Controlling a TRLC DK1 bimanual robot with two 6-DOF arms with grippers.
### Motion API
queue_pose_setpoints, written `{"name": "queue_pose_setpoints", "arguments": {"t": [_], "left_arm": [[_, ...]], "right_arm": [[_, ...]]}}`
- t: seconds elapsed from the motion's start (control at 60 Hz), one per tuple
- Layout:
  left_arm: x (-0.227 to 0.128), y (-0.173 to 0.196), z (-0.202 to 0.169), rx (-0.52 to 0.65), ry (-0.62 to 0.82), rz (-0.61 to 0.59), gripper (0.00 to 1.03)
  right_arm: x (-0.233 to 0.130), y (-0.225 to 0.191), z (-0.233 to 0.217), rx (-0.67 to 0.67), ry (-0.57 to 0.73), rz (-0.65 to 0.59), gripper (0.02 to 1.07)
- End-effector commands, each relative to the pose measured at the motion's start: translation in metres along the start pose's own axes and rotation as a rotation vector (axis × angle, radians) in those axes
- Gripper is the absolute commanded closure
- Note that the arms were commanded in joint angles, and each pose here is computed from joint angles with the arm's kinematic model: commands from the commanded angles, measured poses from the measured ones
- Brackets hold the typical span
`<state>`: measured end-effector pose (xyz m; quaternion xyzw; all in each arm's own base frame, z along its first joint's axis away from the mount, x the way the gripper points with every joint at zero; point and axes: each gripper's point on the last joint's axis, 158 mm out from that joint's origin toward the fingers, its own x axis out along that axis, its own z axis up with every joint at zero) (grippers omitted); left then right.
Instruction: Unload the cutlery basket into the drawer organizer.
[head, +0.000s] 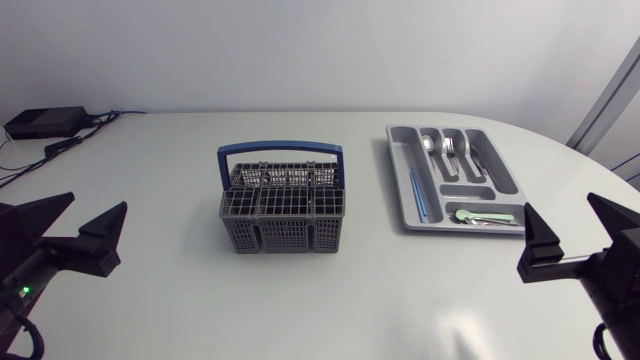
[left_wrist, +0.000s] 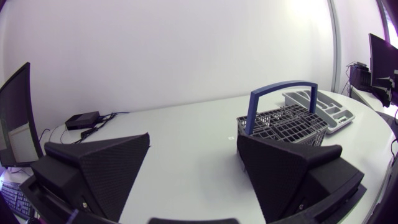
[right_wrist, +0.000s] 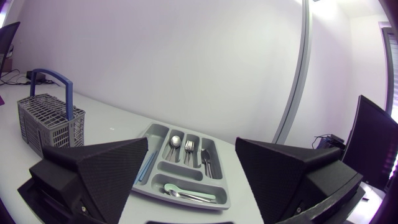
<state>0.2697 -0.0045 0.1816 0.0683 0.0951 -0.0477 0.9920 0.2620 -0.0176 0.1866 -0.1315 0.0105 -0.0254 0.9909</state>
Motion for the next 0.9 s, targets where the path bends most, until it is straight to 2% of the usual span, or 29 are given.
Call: {"name": "queue_pose_setpoints", "arguments": {"t": [0.0,0.55,0.883], "left_arm": [[-0.001,-0.003,-0.009,-0.039,-0.015,0.006,0.05],[-0.009,-0.004,-0.034,-0.139,-0.131,0.074,0.05],[-0.009,-0.004,-0.034,-0.139,-0.131,0.074,0.05]], "right_arm": [[-0.001,0.005,-0.011,0.064,0.018,0.009,0.06],[-0.008,0.025,-0.032,0.262,0.037,0.048,0.06],[-0.008,0.025,-0.032,0.262,0.037,0.048,0.06]]}}
